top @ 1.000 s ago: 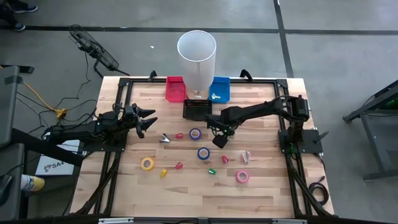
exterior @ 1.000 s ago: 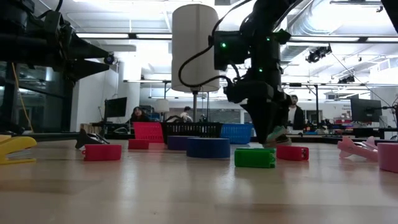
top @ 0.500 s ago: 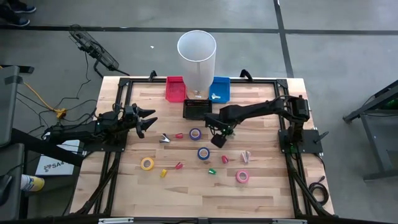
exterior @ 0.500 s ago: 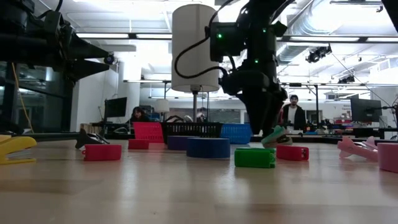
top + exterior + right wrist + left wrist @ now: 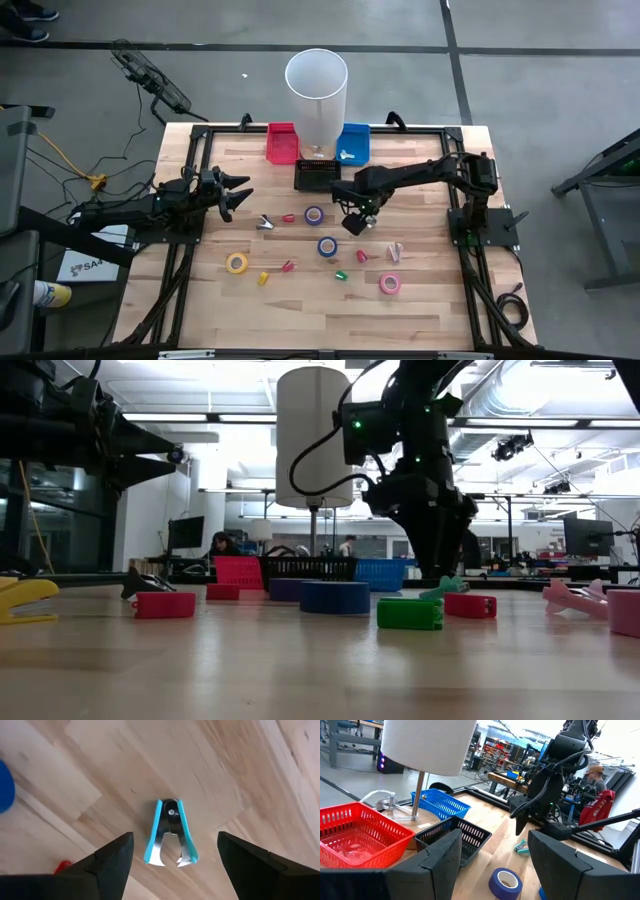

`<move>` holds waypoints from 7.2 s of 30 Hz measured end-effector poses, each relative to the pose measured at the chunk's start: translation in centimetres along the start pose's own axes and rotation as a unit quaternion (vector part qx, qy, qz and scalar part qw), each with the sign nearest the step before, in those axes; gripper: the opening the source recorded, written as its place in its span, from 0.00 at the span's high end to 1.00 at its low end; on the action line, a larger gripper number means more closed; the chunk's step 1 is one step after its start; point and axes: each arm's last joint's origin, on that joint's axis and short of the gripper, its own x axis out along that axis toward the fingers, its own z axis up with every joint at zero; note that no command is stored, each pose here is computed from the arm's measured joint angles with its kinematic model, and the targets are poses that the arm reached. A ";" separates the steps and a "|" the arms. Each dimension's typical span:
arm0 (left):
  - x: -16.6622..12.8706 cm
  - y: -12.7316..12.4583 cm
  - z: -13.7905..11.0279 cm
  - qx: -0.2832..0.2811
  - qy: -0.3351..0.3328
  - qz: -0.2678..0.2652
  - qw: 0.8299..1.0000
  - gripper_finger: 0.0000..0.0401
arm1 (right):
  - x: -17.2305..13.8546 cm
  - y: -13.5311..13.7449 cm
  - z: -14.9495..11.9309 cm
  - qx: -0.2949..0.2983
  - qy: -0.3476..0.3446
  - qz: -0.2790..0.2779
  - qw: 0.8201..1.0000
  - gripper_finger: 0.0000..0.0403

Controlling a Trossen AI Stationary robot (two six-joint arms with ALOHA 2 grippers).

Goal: Pick and place Stapler, Stapler remover, tape
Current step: Put the light blue staple remover into the blue bin, then put the pink staple remover into the blue bin

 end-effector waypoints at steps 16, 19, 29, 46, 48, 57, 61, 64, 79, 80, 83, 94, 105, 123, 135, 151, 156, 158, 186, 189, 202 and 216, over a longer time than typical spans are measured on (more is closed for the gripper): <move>0.0 0.0 0.0 0.000 0.000 0.000 1.000 0.44 | 1.3 -0.1 -0.1 -0.009 0.007 0.008 1.000 0.31; 0.0 0.0 0.0 0.000 0.000 0.000 1.000 0.44 | 1.9 0.0 0.0 -0.016 0.014 0.005 1.000 0.31; 0.0 0.0 0.0 0.000 0.000 0.000 1.000 0.44 | 2.1 0.1 -0.3 -0.035 0.041 0.021 0.998 0.31; 0.0 0.0 0.0 0.000 0.000 0.000 1.000 0.44 | 3.2 -0.1 -0.6 -0.055 0.037 0.021 0.998 0.33; 0.0 0.0 0.0 0.000 0.000 0.000 1.000 0.44 | 3.2 -0.1 -0.6 -0.055 0.038 0.021 0.998 0.35; 0.0 0.0 0.0 0.000 0.000 0.000 1.000 0.44 | 3.2 -0.1 -0.6 -0.057 0.036 0.020 0.998 0.55; 0.0 0.0 0.0 0.000 0.000 0.000 1.000 0.44 | 3.2 -0.1 -0.6 -0.057 0.037 0.020 0.998 0.65; 0.0 0.0 0.0 0.000 0.000 0.000 1.000 0.44 | 3.2 -0.1 -0.6 -0.057 0.036 0.021 0.998 0.72; 0.0 0.0 0.0 0.000 0.000 0.000 1.000 0.44 | -1.4 -1.0 -1.1 -0.012 -0.030 0.064 0.997 0.76; 0.0 0.0 0.0 0.000 0.000 0.000 1.000 0.44 | -1.9 -1.2 -1.1 -0.005 -0.040 0.066 0.997 0.76; 0.0 0.0 0.0 0.000 0.000 0.000 1.000 0.44 | -3.5 -2.2 -1.0 0.012 -0.071 0.072 0.995 0.78; 0.0 0.0 0.0 0.000 0.000 0.000 1.000 0.44 | -6.3 -7.3 1.4 0.143 -0.151 0.097 0.973 0.77; 0.0 0.0 0.0 0.000 0.000 0.000 1.000 0.44 | -6.4 -13.6 4.2 0.253 -0.209 0.103 0.939 0.76; 0.0 0.0 0.0 0.000 0.000 0.000 1.000 0.44 | -1.8 -19.2 5.0 0.281 -0.292 0.188 0.895 0.76; 0.0 0.0 0.0 0.000 0.000 0.000 1.000 0.44 | -2.0 -19.9 5.6 0.277 -0.310 0.207 0.886 0.75; 0.0 0.0 0.0 0.000 0.000 0.000 1.000 0.44 | -0.7 -19.6 6.7 0.279 -0.298 0.256 0.876 0.74; 0.0 0.0 0.0 0.000 0.000 0.000 1.000 0.44 | -0.7 -19.6 6.7 0.276 -0.299 0.256 0.877 0.73; 0.0 0.0 0.0 0.000 0.000 0.000 1.000 0.44 | -0.6 -19.6 6.7 0.276 -0.298 0.255 0.878 0.73; 0.0 0.0 0.0 0.000 0.000 0.000 1.000 0.44 | -0.6 -19.7 6.7 0.273 -0.299 0.250 0.880 0.44; 0.0 0.0 0.0 0.000 0.000 0.000 1.000 0.44 | -0.6 -19.7 6.7 0.273 -0.299 0.250 0.880 0.44; 0.0 0.0 0.0 0.000 0.000 0.000 1.000 0.44 | -0.6 -19.6 6.7 0.267 -0.299 0.249 0.882 0.44; 0.0 0.0 0.0 0.000 0.000 0.000 1.000 0.44 | -1.9 -19.8 5.3 0.256 -0.286 0.230 0.894 0.44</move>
